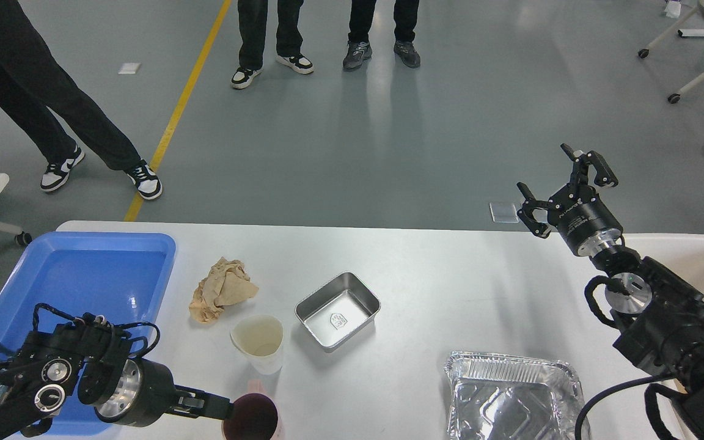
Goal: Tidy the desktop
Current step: 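Reach the left gripper to the dark-red cup and grasp it, then lift the pink mug with the left gripper toward the blue tub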
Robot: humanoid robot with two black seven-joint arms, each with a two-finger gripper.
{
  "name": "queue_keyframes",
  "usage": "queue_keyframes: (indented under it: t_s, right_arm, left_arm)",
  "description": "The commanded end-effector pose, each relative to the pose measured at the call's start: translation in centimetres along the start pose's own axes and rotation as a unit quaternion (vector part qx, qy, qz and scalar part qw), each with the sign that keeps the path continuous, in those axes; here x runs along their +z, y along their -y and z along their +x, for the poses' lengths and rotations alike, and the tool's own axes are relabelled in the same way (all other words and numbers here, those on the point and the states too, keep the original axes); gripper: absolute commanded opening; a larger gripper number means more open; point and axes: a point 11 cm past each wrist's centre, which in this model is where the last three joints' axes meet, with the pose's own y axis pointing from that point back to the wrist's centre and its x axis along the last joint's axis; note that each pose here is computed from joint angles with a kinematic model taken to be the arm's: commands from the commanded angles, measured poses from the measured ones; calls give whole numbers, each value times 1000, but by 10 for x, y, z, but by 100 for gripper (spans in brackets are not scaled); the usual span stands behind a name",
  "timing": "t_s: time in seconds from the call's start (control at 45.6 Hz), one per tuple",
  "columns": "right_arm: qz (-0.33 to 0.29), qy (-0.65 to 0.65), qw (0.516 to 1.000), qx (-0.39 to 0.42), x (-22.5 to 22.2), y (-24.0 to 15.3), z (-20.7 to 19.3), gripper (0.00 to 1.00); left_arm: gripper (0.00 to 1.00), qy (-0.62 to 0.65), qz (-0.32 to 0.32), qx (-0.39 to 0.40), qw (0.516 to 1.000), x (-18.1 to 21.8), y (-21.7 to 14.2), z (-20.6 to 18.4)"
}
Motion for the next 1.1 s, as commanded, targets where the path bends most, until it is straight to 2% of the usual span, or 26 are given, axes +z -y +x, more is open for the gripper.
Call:
queue_keyframes:
  t_s: [0.0, 0.088, 0.154, 0.197, 0.263, 0.526, 0.746, 0.855, 0.987, 1.075]
  right_arm:
    - [-1, 0, 1000, 0, 1, -1, 0, 100]
    - [-1, 0, 1000, 0, 1, -1, 1, 100]
    - [-1, 0, 1000, 0, 1, -1, 1, 100]
    - [-1, 0, 1000, 0, 1, 0, 0, 100]
    - [-2, 1, 1000, 1, 2, -1, 1, 100]
    - [-1, -1, 1000, 1, 0, -1, 1, 100]
    - [-2, -1, 1000, 0, 1, -1, 0, 100]
    - [-1, -2, 1000, 1, 0, 0, 1, 100]
    - [-1, -3, 1000, 0, -1, 0, 0, 100]
    - [-1, -3, 1000, 0, -1, 0, 0, 100]
  left_arm:
    - [64, 6, 8, -4, 1000, -2, 3, -2]
    - [62, 16, 10, -9, 1000, 1, 9, -5]
    - [55, 23, 12, -8, 1000, 4, 12, -5]
    - [50, 28, 12, -9, 999, 6, 13, -4]
    - [36, 28, 13, -7, 1000, 7, 16, -4]
    - [2, 34, 25, -8, 999, 7, 23, -2]
    - [0, 47, 20, -12, 999, 17, 24, 3]
    - [0, 59, 19, -31, 998, 17, 13, 7]
    - [0, 72, 5, -25, 997, 22, -25, 29]
    - [1, 67, -13, 31, 997, 32, -66, 60]
